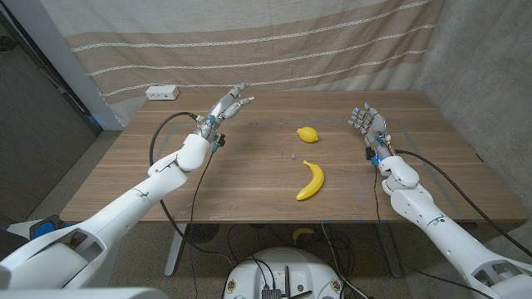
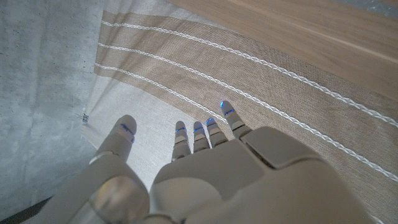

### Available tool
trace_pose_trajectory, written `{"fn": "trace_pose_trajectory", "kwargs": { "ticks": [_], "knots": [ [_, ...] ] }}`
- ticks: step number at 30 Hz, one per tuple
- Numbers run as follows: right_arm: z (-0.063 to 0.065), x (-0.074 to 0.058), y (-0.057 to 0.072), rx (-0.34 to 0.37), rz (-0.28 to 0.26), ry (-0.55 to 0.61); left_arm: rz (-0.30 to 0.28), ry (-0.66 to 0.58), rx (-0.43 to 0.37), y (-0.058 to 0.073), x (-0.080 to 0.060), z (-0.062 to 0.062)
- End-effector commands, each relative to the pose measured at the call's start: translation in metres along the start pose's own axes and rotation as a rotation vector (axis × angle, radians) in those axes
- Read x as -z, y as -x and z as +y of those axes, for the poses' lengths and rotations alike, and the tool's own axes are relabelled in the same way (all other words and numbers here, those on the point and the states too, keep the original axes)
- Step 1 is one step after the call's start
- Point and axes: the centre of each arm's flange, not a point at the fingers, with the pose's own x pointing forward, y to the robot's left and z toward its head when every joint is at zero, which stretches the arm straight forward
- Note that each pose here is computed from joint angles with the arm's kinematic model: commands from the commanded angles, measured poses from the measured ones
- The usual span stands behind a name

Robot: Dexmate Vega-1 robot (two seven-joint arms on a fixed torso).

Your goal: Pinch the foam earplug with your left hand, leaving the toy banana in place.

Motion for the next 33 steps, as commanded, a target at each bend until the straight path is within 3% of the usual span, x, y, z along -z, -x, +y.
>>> {"fn": "trace_pose_trajectory", "kwargs": {
  "ticks": [1,15,24,33],
  "knots": [
    [0.0,-0.001,0.008,0.006,-0.013,-0.004,-0.065,-0.156,0.036,0.003,-0.019,0.001],
    [0.002,-0.004,0.013,0.006,-0.029,-0.003,-0.139,-0.382,0.105,-0.002,-0.038,0.005],
    [0.002,-0.003,0.016,0.017,-0.03,-0.007,-0.181,-0.583,0.206,-0.003,-0.056,0.005],
    [0.001,-0.001,0.018,0.02,-0.026,-0.012,-0.22,-0.694,0.247,-0.002,-0.069,0.003]
  ]
}}
